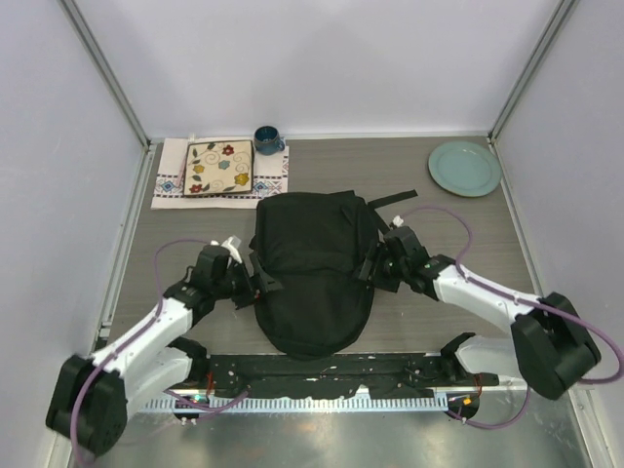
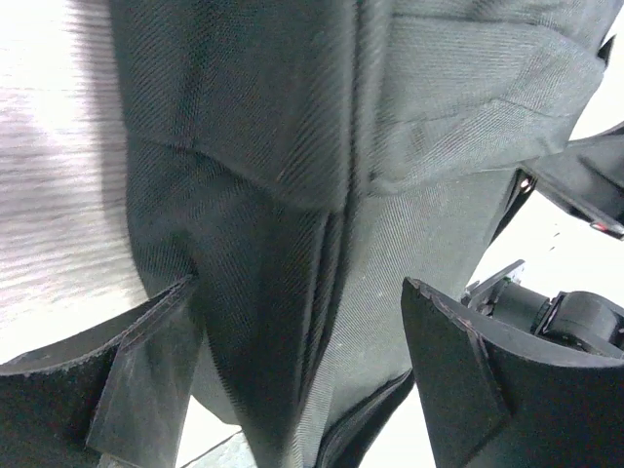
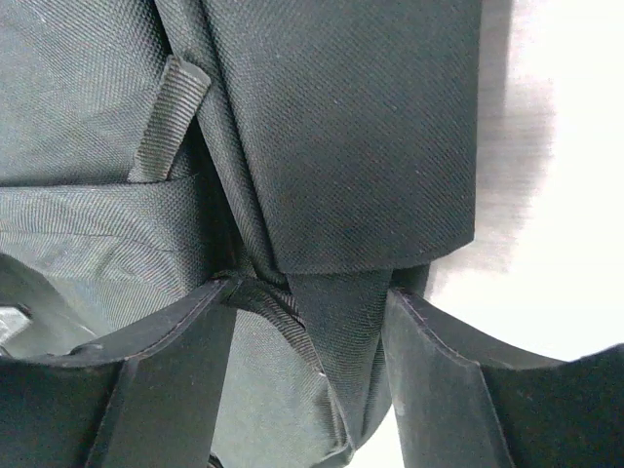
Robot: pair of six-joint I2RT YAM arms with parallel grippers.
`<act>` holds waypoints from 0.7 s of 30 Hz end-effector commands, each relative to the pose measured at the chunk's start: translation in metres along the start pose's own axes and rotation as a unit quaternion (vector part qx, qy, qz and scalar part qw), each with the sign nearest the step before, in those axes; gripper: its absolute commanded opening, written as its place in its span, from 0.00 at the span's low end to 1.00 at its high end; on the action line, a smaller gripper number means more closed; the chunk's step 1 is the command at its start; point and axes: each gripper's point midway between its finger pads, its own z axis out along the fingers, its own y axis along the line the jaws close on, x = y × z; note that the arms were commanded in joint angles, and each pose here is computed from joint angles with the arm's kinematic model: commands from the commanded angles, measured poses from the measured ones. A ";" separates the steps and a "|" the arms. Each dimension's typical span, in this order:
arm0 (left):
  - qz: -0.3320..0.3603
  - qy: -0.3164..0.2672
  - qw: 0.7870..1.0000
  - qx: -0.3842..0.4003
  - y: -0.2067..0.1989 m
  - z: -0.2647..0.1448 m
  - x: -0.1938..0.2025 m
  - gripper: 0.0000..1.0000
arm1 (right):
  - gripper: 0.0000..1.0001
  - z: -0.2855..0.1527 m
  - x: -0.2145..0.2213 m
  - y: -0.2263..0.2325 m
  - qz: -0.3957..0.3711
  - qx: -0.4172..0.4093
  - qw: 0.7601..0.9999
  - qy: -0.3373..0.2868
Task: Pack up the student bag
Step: Move the student bag to the center of the board, then reset both arms
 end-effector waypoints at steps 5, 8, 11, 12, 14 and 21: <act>0.058 -0.033 0.997 0.024 -0.066 0.022 -0.057 0.83 | 0.64 0.002 -0.077 0.064 -0.019 -0.057 0.996 -0.070; 0.070 -0.051 0.996 -0.024 -0.057 0.013 -0.068 0.94 | 0.68 -0.008 -0.079 0.049 -0.034 -0.015 0.996 -0.077; 0.072 -0.083 0.991 -0.079 -0.034 -0.005 -0.070 1.00 | 0.74 -0.029 -0.077 0.016 -0.033 0.045 0.992 -0.111; 0.072 -0.093 0.989 -0.087 -0.030 -0.010 -0.071 1.00 | 0.78 -0.036 -0.080 0.004 -0.031 0.067 0.989 -0.129; 0.059 -0.135 0.983 -0.108 -0.018 -0.026 -0.075 1.00 | 0.79 -0.054 -0.080 0.000 -0.032 0.058 0.985 -0.157; 0.046 -0.222 0.958 -0.175 0.005 -0.077 -0.089 0.99 | 0.87 -0.120 -0.112 -0.035 -0.025 0.143 0.948 -0.285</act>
